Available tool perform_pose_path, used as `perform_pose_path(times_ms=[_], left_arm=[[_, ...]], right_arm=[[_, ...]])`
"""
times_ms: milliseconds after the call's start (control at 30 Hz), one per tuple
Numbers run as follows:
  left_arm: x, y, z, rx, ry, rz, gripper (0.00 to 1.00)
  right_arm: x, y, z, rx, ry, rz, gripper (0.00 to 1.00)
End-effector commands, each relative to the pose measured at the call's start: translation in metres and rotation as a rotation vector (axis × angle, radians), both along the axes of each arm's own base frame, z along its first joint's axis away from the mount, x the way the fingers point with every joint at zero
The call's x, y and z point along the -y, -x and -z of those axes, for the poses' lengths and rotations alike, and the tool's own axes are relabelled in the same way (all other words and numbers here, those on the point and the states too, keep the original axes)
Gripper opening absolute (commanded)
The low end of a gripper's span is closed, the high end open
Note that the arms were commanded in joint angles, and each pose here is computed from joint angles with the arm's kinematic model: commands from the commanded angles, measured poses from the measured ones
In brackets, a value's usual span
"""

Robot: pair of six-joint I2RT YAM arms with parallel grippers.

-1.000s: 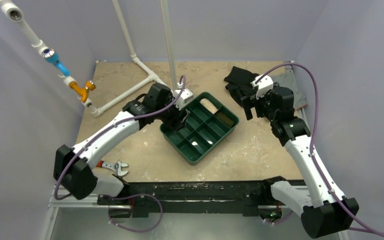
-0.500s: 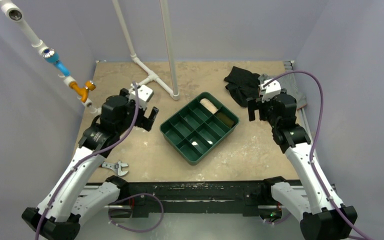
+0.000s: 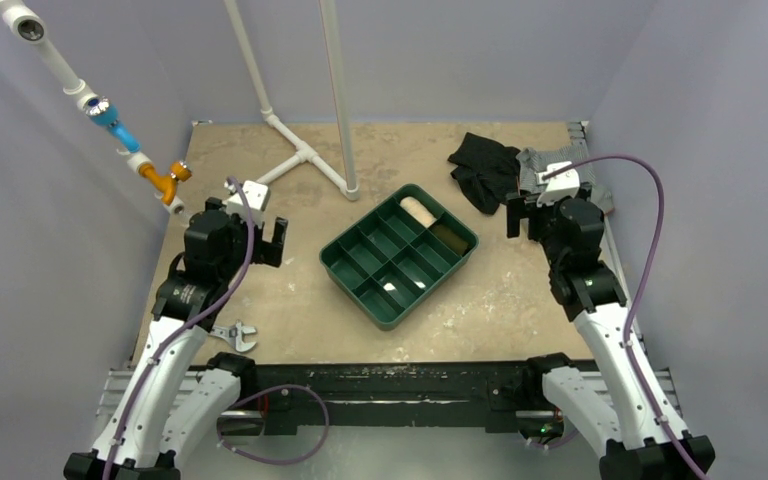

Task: Roll the underwear
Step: Reset both arms

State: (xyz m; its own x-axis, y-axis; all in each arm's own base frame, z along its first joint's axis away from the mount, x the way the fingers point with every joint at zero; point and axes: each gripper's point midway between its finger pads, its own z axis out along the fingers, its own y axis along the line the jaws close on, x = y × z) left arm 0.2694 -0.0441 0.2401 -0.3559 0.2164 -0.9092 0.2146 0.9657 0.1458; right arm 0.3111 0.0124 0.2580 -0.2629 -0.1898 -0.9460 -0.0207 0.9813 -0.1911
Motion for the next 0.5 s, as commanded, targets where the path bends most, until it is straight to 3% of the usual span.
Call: perform_pose_path(times_ms=[0,267,467], left_arm=[[0.001,-0.005,-0.007,0.072,0.040,0.000,1.00],[-0.005,-0.007,0.001,0.084,0.019,-0.019,1.00],[-0.006,-0.008,0.004,0.073,0.015,-0.024,1.00]], right_arm=[[0.007,0.005,-0.018,0.070,0.010,0.022,0.99],[0.020,0.015,-0.012,0.102,0.102,0.052,0.99],[0.021,0.007,0.003,0.037,0.134,0.050,0.99]])
